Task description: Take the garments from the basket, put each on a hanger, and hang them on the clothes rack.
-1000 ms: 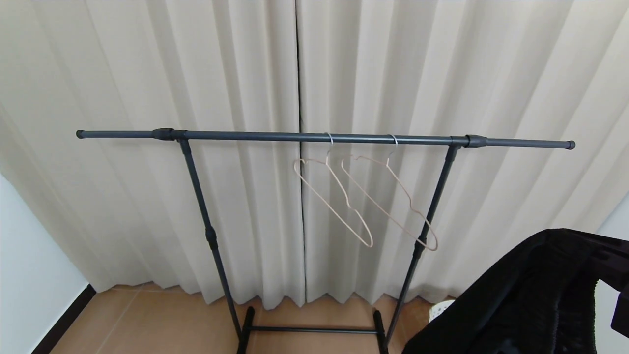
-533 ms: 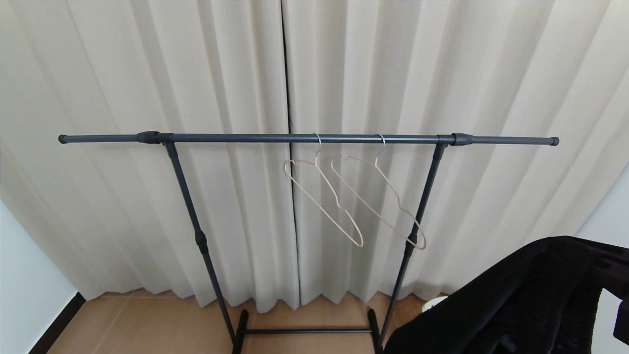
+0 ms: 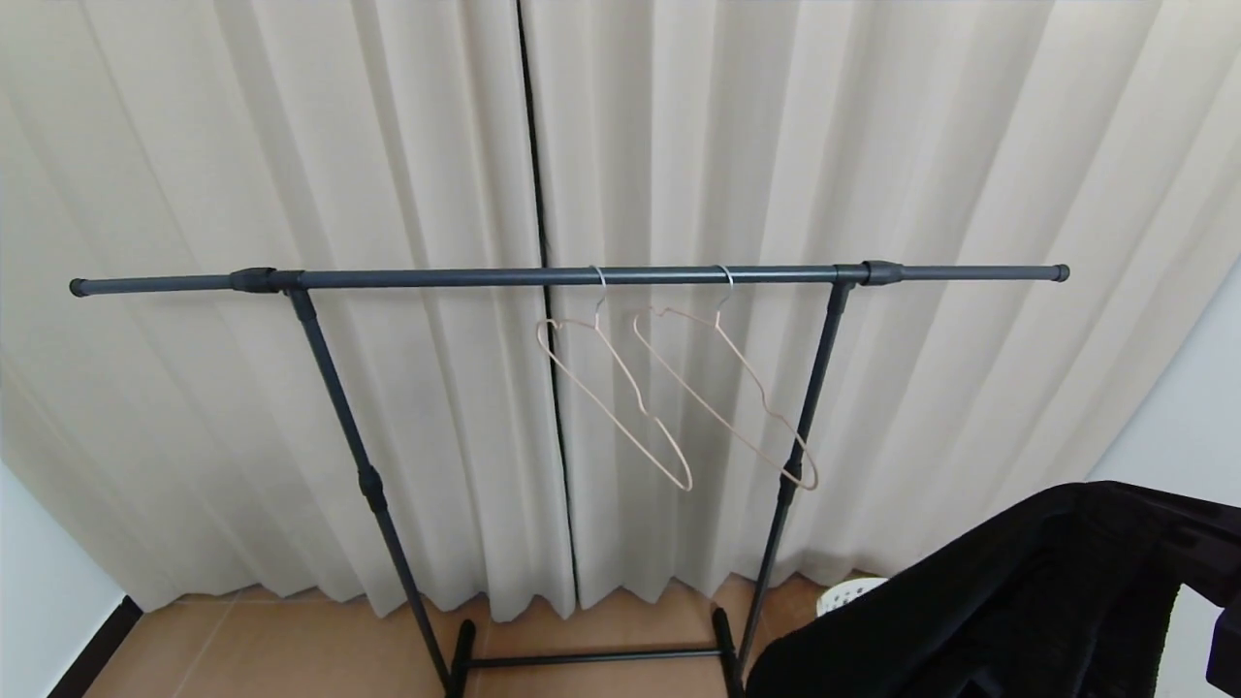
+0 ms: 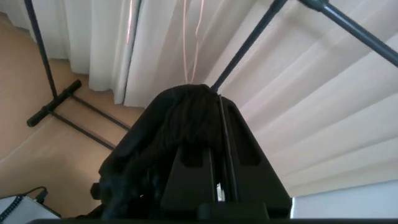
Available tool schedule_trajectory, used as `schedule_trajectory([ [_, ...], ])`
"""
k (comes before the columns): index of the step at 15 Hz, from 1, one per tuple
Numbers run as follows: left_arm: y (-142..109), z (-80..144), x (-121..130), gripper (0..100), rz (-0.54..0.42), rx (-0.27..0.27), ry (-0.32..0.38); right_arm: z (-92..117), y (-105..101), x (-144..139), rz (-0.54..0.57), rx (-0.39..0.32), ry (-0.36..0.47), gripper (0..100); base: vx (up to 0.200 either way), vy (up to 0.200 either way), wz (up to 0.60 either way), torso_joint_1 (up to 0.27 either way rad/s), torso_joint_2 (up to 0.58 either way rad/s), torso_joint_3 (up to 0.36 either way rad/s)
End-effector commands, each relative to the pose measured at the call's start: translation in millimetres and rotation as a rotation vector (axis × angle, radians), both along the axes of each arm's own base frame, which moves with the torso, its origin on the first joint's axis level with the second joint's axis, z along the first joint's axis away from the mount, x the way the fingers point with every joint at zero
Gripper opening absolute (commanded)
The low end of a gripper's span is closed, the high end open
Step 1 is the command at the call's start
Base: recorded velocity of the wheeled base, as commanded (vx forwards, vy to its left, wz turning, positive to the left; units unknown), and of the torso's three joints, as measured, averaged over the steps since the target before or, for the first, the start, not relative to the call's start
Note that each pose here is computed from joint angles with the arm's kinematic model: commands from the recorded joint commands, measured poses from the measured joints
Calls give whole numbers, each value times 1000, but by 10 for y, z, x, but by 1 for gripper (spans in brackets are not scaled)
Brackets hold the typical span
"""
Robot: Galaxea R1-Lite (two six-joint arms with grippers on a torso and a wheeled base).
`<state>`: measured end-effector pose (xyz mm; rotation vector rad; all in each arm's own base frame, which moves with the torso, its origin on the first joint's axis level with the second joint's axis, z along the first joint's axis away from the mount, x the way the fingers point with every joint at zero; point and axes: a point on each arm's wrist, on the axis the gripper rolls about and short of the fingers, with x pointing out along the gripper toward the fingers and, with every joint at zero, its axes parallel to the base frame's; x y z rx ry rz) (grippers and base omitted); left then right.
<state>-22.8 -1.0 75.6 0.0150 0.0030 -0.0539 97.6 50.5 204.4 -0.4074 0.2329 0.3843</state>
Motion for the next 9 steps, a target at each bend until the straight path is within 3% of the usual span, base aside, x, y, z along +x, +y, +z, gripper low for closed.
schedule_trajectory([
  [1,1,9,44,100,2,4,61,-12,28,40,6,-9,13,0,0,0,0,0,0,0],
  [3,-1,38,164,100,5,50,237,-22,172,148,58,-24,48,0,0,0,0,0,0,0],
  [4,-2,45,209,100,-12,83,290,-16,249,221,69,-15,64,0,0,0,0,0,0,0],
  [5,-21,151,343,100,-127,111,377,44,447,463,45,79,102,0,0,0,0,0,0,0],
  [7,-76,444,642,100,-266,-7,476,160,703,712,23,207,150,0,0,0,0,0,0,0],
  [9,-218,695,992,100,-388,-119,588,168,878,961,-43,222,156,0,0,0,0,0,0,0],
])
